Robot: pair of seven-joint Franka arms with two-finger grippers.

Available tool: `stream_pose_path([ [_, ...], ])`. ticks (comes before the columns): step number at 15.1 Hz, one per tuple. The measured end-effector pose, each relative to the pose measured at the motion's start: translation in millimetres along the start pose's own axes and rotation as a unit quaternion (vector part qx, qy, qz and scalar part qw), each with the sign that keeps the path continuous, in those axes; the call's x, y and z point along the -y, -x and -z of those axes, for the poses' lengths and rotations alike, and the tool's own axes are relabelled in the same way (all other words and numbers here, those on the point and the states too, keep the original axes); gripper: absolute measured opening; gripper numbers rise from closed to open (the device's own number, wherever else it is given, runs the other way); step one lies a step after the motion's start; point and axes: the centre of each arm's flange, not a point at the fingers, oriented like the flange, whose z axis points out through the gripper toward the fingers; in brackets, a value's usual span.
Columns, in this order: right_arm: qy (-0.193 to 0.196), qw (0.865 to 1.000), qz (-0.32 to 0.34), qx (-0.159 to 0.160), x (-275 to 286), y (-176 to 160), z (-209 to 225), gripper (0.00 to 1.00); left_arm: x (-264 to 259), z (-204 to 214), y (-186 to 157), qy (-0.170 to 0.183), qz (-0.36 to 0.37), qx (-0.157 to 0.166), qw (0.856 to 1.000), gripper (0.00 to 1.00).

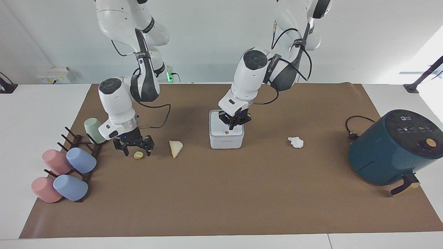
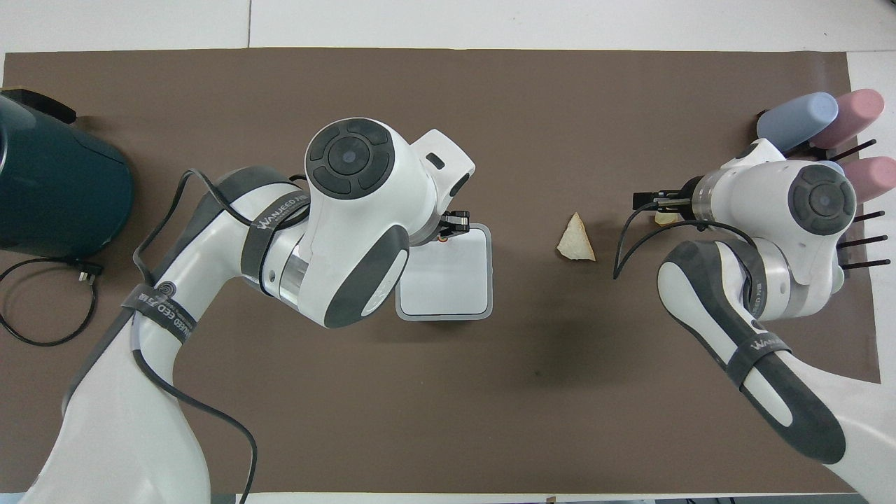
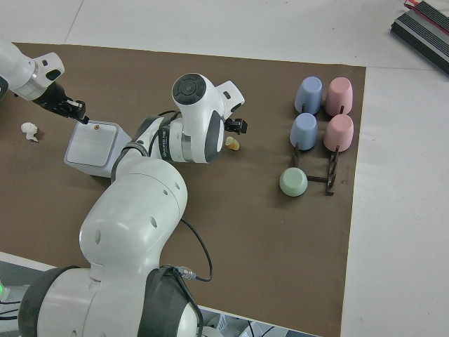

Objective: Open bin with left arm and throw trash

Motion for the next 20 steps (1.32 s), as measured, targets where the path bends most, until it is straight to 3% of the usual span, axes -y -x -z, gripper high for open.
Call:
stream_pose_path([
  [5,0.003,0.997,0.079,0.016,-18.9,16.6,-13.7,1.00,-4.4,-17.0,0.3,0.000,-0.009,0.002,1.000,0.01],
  [8,0.006,0.994,0.104,-0.016,-23.4,22.5,-19.0,1.00,-4.6,-18.3,-1.2,0.002,-0.009,-0.001,1.000,0.01],
  [10,0.006,0.994,0.108,-0.019,-22.6,28.7,-24.0,0.96,-4.6,-21.2,-2.1,0.002,-0.008,-0.002,1.000,0.01],
  [14,0.005,0.994,0.109,-0.019,-20.9,30.3,-24.3,0.50,-6.3,-24.3,-1.3,0.000,-0.012,-0.001,1.000,0.01],
  [18,0.005,0.993,0.116,-0.021,-13.3,28.2,-8.4,0.12,-8.7,-26.7,0.8,-0.008,-0.021,-0.008,1.000,0.01],
  [20,0.005,0.993,0.119,-0.023,-9.8,25.7,10.6,0.06,-11.2,-27.4,3.5,-0.014,-0.029,-0.014,0.999,0.01],
])
